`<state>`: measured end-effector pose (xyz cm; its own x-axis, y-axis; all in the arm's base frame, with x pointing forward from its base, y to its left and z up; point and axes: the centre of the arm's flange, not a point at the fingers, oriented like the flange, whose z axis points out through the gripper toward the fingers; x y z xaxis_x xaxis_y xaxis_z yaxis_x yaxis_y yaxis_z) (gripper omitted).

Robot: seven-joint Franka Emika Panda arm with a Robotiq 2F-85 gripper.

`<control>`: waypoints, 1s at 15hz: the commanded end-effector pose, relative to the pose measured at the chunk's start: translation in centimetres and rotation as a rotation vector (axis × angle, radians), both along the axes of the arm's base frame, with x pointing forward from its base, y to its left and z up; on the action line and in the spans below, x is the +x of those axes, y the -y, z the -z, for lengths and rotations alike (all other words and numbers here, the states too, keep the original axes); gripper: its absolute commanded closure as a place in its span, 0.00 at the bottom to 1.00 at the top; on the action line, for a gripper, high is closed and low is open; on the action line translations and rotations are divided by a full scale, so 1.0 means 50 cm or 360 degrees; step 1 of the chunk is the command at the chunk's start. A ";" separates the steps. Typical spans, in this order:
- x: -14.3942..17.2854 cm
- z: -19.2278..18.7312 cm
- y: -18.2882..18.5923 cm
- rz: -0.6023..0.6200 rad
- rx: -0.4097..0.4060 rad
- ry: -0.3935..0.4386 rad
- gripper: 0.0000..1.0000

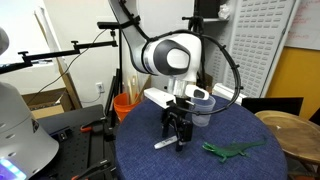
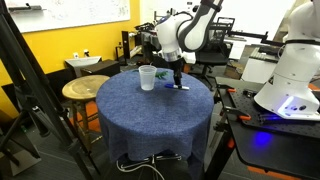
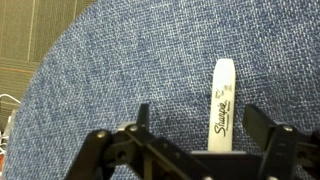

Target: Put the marker in the cup

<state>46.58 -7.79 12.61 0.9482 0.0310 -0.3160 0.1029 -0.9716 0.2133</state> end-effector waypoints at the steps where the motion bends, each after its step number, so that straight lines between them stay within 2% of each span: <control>1: 0.025 0.013 0.000 0.0051 -0.0021 0.0023 0.34; 9: 0.035 0.017 0.002 0.0067 -0.0021 0.0032 0.97; 10: 0.034 0.016 0.002 0.0070 -0.0020 0.0034 1.00; 11: 0.034 0.014 0.002 0.0073 -0.0019 0.0038 0.95; 15: 0.020 -0.019 0.000 0.0082 0.0022 0.0079 0.95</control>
<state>47.98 -8.04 12.00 0.9523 0.0085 -0.3050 0.0770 -0.9739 0.2133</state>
